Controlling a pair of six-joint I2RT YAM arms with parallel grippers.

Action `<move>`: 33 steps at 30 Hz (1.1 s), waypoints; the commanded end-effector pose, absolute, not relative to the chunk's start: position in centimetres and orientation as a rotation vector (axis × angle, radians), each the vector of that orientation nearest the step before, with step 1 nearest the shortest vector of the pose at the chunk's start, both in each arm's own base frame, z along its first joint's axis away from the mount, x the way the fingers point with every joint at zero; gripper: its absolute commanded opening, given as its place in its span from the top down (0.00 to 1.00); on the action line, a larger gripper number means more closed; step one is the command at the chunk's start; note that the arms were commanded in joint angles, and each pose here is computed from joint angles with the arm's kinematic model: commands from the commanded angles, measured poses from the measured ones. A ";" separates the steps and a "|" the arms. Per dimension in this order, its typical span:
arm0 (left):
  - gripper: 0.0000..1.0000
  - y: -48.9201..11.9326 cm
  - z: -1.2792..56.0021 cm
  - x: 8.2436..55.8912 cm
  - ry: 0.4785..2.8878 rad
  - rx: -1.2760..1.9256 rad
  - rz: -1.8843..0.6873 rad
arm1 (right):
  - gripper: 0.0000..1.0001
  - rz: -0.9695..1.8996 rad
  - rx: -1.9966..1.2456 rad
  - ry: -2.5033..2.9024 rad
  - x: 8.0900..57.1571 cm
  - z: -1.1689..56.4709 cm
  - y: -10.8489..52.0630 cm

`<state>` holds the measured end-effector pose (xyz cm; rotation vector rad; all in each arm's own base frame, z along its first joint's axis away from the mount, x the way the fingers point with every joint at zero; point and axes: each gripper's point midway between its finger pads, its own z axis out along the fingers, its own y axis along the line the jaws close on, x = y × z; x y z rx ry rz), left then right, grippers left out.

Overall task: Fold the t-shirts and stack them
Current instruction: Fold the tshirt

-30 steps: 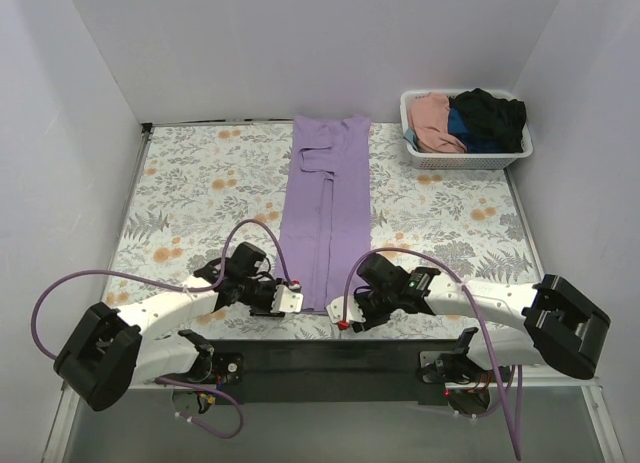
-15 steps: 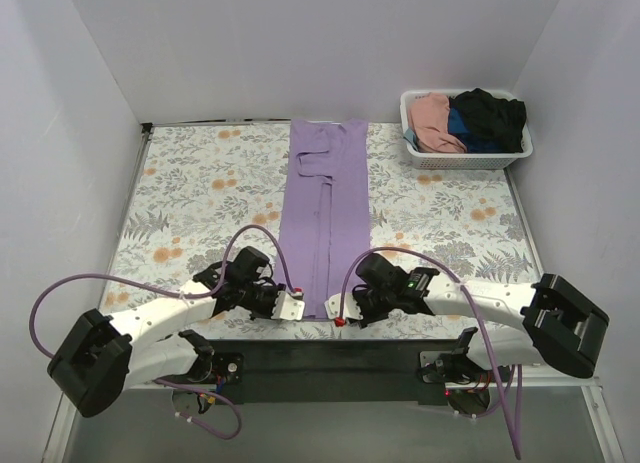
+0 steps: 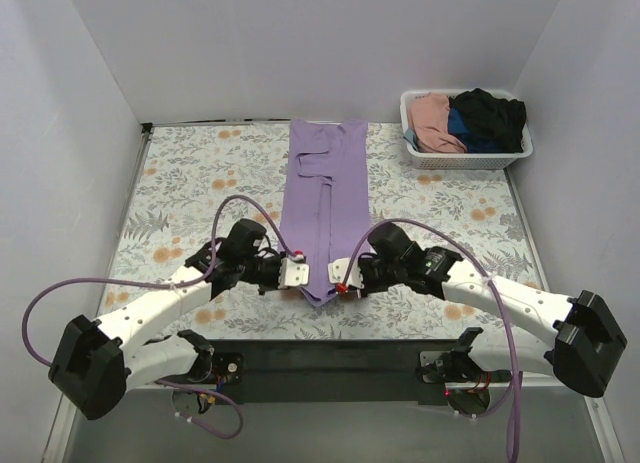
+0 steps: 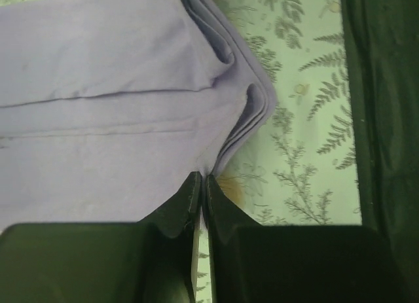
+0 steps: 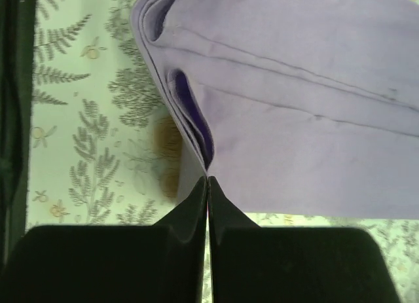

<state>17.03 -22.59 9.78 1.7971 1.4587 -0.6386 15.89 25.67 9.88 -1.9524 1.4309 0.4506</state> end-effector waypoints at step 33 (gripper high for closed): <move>1.00 -22.7 10.7 50.2 1.464 1.481 -0.434 | 0.99 0.116 -1.717 1.328 49.1 13.3 27.5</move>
